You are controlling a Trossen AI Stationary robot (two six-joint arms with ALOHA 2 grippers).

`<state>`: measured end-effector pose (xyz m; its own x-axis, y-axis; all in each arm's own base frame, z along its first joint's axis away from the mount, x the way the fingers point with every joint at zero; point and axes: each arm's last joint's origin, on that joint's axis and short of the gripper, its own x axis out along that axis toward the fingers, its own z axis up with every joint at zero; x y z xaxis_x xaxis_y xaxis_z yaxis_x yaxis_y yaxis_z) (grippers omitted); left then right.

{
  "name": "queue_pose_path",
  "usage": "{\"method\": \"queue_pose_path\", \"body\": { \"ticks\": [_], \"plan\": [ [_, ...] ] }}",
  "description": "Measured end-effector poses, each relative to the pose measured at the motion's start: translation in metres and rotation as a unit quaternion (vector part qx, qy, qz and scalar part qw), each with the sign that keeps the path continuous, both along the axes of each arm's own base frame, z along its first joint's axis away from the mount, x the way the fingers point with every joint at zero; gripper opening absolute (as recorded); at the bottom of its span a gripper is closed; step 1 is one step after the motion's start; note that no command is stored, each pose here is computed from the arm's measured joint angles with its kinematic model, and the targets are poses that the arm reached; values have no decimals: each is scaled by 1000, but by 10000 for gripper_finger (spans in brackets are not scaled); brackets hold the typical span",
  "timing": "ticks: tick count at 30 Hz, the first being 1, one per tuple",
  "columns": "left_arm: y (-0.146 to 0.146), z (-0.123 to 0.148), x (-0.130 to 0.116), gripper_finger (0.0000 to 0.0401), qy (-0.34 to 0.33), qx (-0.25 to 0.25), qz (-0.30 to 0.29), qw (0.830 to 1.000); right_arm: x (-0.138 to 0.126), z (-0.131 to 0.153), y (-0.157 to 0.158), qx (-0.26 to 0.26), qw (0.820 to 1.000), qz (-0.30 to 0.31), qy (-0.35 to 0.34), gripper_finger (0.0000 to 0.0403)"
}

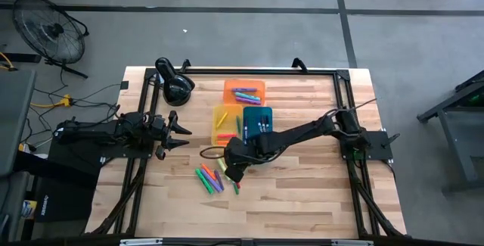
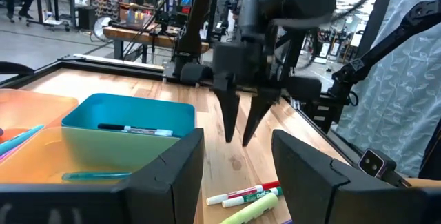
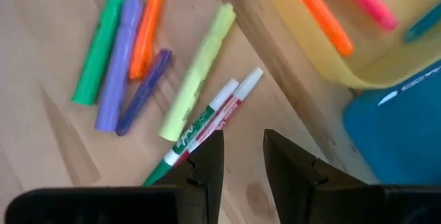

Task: Pick & Place Markers
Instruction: Put the red marker pen into the blue bin

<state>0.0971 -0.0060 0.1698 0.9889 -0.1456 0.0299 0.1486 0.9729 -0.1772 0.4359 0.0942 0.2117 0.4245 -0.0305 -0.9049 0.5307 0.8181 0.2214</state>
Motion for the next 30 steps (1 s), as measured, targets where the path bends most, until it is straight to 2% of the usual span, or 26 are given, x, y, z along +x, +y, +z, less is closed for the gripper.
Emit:
{"method": "queue_pose_path", "body": {
  "ticks": [13, 25, 30],
  "plan": [
    [0, 0, 0, 170, 0, 0, 0, 1000, 8, -35, 9, 19, 999, -29, 33, 101],
    [0, 0, 0, 170, 0, 0, 0, 1000, 14, -53, 12, 18, 999, -38, 31, 193],
    [0, 0, 0, 170, 0, 0, 0, 1000, 14, -53, 9, 10, 998, -53, 32, 214]
  ]
}}
